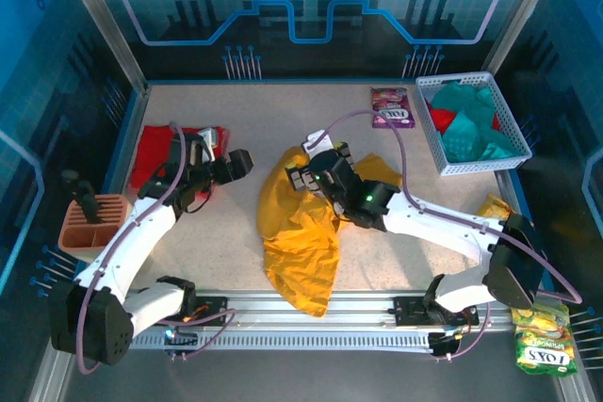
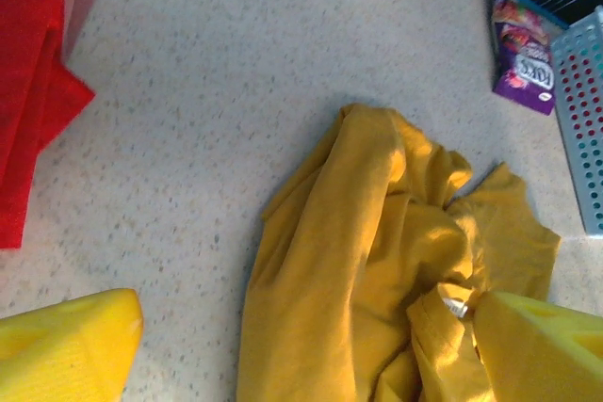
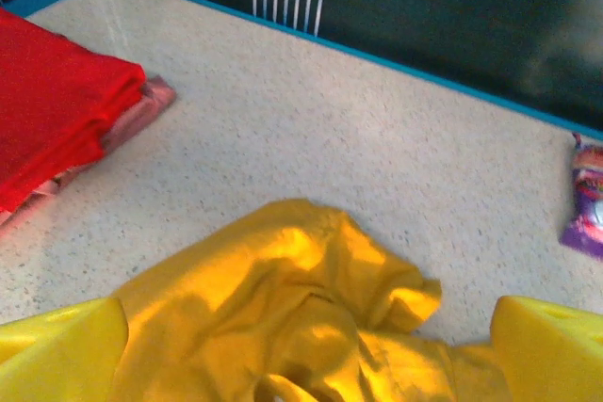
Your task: Fold and stack the t-shirts
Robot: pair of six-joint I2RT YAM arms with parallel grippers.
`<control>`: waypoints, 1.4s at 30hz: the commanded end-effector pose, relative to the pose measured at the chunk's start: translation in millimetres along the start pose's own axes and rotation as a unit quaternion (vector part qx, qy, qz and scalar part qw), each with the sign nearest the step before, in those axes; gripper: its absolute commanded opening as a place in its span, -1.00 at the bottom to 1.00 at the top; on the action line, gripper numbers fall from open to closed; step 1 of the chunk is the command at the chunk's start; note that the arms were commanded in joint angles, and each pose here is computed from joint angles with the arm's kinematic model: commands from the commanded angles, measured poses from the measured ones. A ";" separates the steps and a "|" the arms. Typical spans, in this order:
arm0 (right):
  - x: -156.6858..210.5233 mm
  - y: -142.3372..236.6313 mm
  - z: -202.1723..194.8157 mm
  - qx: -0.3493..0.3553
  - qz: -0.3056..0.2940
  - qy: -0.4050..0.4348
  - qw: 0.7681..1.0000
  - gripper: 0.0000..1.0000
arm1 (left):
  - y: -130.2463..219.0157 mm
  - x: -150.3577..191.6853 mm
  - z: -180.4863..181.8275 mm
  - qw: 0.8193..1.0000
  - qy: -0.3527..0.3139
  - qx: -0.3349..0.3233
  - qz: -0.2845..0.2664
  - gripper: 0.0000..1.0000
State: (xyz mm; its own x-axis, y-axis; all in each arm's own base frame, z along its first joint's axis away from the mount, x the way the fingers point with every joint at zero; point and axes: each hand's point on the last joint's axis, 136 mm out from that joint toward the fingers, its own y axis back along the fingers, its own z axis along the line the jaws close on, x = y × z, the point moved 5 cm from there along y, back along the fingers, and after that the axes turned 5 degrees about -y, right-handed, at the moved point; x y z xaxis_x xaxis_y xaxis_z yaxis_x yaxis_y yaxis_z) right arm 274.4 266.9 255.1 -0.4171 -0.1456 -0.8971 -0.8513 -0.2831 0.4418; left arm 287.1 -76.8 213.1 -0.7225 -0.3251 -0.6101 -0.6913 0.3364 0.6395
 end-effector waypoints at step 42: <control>128.5 78.0 -246.6 0.148 0.130 -0.558 0.806 0.99 | -188.5 230.4 -254.2 0.849 -0.478 0.009 0.223 0.17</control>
State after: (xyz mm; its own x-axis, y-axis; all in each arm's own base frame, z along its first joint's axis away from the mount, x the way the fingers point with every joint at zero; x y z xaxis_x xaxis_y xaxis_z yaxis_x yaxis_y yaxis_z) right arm 234.2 -11.0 175.2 -0.4895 0.8112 -0.3198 -0.6313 -0.0767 0.7717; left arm 237.4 -441.9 72.6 -0.5644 0.7135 -0.4152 -0.2875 0.3015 0.9091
